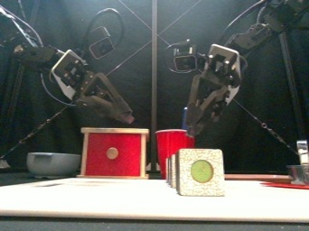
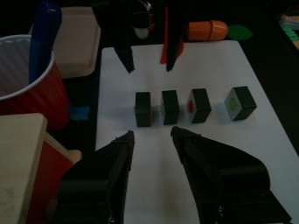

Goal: Place sushi on board then cut the sushi with the knife then place the pieces on the plate
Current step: Place the 4 sushi pieces on the plate

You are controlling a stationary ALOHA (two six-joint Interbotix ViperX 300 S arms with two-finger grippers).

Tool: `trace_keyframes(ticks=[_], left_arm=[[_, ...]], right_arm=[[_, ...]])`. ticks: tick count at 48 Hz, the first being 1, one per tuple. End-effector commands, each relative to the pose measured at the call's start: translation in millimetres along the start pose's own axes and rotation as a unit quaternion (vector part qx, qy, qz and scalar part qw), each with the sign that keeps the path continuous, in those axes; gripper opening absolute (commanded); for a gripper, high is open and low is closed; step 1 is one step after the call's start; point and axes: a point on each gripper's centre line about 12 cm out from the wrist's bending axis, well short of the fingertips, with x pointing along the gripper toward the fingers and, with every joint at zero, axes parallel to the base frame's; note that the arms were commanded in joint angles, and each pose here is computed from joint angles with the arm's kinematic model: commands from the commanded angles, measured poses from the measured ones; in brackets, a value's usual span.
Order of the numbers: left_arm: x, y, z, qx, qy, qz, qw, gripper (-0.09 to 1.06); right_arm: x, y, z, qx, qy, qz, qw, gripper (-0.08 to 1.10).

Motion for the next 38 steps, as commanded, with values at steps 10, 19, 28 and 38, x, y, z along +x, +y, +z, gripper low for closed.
trace_keyframes(ticks=[10, 19, 28, 38], left_arm=[[-2.3, -0.9, 10.1, 0.004, -0.018, -0.002, 0.9998, 0.79], [-2.3, -1.0, 10.1, 0.004, -0.018, -0.002, 0.9998, 0.79], [-2.0, -1.1, 9.3, 0.005, -0.016, -0.002, 0.9999, 0.79], [-2.8, -1.1, 7.6, 0.004, -0.013, -0.002, 0.9999, 0.79]], right_arm=[[13, -1, 18, -0.015, 0.001, -0.012, 1.0, 0.85], [22, -6, 21, -0.03, 0.013, -0.026, 0.999, 0.85], [29, -9, 20, -0.03, 0.02, -0.031, 0.999, 0.84], [39, -11, 14, -0.03, 0.035, -0.036, 0.998, 0.82]])
